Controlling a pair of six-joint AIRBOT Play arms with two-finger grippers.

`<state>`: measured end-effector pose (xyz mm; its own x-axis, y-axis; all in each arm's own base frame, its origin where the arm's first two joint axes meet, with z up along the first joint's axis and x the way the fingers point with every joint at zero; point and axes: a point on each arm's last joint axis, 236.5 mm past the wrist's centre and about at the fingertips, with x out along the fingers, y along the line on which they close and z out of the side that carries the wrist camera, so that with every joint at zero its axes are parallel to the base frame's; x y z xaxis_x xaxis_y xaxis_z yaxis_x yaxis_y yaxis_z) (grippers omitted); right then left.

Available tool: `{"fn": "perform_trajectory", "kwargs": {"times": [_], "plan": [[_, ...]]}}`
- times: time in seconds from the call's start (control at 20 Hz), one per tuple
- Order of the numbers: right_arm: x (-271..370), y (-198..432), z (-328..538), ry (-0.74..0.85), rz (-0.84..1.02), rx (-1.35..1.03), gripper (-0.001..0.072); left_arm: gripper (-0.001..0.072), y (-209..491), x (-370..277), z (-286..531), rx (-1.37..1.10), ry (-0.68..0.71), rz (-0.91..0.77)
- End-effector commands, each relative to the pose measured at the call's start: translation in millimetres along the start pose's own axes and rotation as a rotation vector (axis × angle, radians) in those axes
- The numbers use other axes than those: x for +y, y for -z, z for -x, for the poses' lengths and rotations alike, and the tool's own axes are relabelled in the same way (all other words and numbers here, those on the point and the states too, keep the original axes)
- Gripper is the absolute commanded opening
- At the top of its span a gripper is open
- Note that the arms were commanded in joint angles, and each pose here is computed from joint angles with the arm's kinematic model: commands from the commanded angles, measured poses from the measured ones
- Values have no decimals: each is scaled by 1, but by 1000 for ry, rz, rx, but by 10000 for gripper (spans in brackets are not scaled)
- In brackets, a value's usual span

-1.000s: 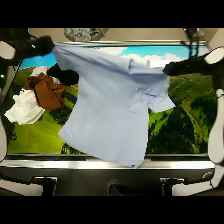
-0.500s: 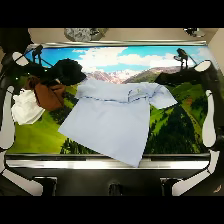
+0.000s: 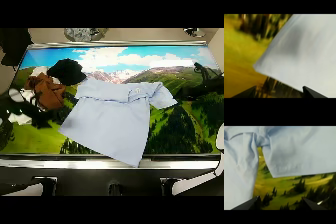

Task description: Fold the shirts.

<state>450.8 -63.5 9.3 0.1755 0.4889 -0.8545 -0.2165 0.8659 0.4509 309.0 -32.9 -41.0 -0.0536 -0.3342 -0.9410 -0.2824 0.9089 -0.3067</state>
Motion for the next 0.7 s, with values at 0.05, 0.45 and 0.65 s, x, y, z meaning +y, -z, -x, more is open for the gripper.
{"fn": "perform_trajectory", "kwargs": {"times": [0.05, 0.45, 0.65], "plan": [[29, 41, -39, -107, 32, 173, 625, 708, 49, 2, -70, -26, 118, 128], [62, 74, -88, -131, 119, 336, 637, 442, -7, -11, -76, -282, 169, 221], [78, 87, -121, -138, 144, 370, 683, 31, -33, -10, -64, -392, 183, 268]]}}
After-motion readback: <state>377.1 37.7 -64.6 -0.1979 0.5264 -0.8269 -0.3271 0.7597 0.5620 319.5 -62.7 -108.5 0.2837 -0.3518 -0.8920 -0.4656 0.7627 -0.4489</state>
